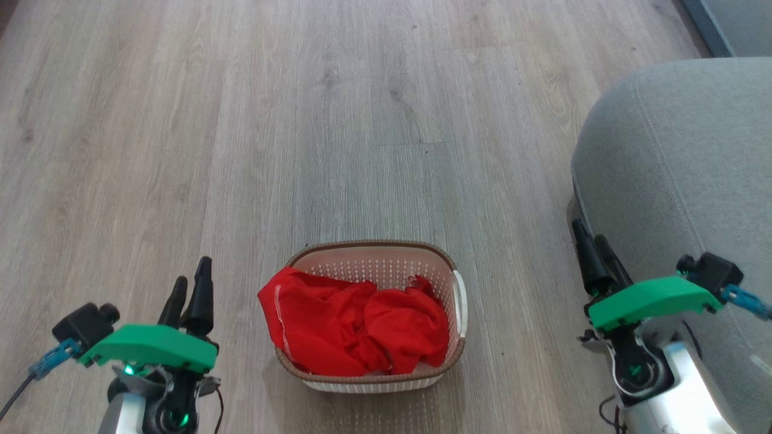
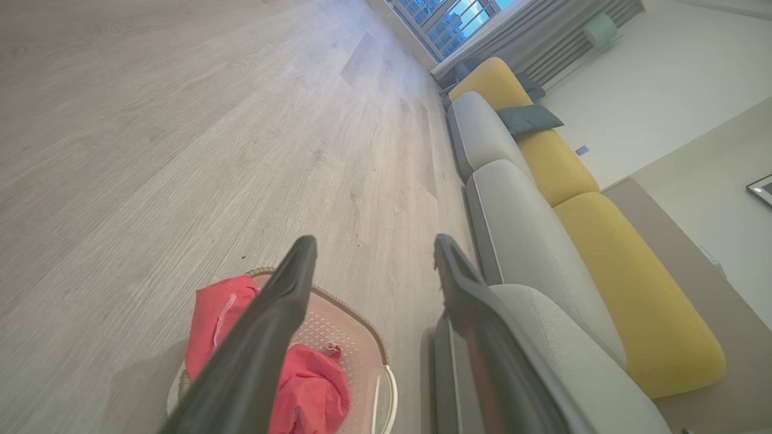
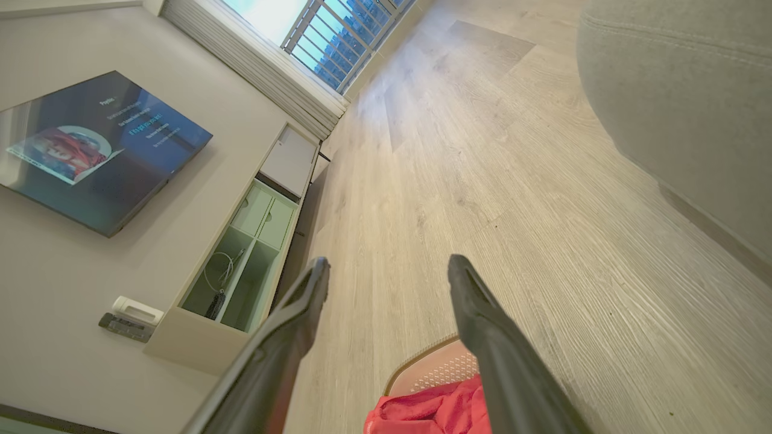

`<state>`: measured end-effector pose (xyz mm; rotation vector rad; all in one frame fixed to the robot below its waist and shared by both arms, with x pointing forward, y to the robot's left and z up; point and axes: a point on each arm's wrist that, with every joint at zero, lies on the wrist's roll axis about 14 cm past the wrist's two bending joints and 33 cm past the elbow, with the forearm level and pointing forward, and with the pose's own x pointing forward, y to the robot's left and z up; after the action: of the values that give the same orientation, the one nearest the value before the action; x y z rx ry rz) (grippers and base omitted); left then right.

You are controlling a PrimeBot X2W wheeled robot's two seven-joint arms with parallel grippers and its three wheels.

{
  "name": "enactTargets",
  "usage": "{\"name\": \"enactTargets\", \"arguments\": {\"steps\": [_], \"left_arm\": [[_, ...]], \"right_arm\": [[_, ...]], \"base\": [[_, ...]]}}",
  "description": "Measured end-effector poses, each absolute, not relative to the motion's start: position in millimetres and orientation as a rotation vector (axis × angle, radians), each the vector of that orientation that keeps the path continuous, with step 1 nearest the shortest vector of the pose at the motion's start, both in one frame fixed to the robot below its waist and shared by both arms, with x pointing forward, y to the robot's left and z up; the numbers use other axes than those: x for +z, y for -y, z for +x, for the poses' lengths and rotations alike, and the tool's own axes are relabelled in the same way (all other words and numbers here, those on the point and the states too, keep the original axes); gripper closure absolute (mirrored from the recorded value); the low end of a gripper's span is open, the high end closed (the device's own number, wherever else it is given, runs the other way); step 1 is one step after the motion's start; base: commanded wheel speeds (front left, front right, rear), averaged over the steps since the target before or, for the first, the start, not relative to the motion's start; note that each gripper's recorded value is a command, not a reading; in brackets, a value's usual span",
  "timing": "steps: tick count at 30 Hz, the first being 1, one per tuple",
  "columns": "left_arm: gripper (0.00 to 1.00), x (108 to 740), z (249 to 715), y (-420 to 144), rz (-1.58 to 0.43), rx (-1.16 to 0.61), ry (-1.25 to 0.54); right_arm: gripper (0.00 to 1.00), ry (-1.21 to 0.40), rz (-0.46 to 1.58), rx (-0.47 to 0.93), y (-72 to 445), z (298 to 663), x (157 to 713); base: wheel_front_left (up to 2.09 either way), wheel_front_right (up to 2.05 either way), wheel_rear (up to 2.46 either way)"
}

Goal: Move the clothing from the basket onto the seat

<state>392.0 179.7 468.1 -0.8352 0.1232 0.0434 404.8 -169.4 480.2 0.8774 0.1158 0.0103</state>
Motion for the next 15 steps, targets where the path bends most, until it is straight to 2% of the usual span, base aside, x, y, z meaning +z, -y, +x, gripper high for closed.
{"name": "enactTargets", "arguments": {"steps": [15], "left_arm": [[0.00, 476.4, 402.2, -176.8, -0.647, 0.009, -0.095]], "right_arm": [[0.00, -0.078, 0.684, 0.071, 161.8, 418.4, 495.3]], "base": [[0.00, 0.00, 0.00]]}}
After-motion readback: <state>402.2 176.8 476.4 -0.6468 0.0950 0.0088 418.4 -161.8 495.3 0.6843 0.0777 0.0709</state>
